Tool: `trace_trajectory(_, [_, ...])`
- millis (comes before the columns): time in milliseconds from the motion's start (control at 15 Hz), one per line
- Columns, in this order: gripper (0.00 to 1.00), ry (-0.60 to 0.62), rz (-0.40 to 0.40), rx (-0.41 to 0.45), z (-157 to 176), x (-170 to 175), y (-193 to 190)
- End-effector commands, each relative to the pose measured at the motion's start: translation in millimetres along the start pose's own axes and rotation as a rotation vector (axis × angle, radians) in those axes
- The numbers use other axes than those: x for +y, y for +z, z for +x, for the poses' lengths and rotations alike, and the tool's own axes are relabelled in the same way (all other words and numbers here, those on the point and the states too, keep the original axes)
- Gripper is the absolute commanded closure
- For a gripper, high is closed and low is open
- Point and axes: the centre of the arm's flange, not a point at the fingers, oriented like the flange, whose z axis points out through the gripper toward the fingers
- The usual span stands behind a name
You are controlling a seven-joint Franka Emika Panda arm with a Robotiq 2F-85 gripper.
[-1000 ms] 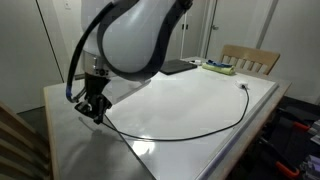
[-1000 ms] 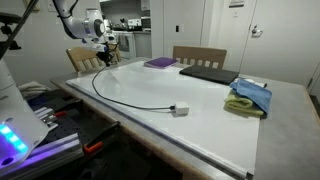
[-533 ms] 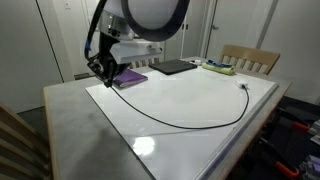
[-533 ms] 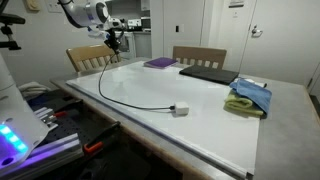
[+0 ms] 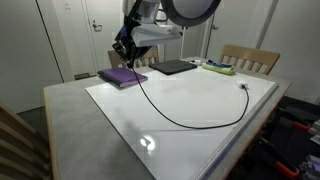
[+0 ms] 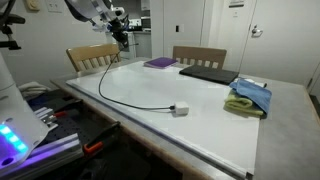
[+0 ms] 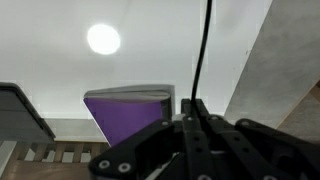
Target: Wind the black charging cable
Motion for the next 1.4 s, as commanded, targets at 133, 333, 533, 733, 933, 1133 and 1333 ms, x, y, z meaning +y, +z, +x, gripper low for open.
trace_trajectory(133, [0.99,0.014,-0.051,-0.013,-0.7,-2.3,2.2])
trace_trajectory(333, [0.99,0.137,-0.196,-0.053,1.5,8.2,13.8])
trace_trajectory(533, [0.99,0.286,-0.295,-0.133,2.5,24.8,25.9])
trace_trajectory(733, [0.99,0.446,-0.342,-0.212,-6.0,37.2,35.7])
trace_trajectory(933, [0.99,0.616,-0.395,-0.237,-13.7,55.4,42.1])
trace_trajectory(1133, [0.99,0.778,-0.460,-0.255,-18.7,74.1,48.0])
trace_trajectory(1333, [0.96,0.701,-0.437,-0.231,-16.0,70.5,44.2])
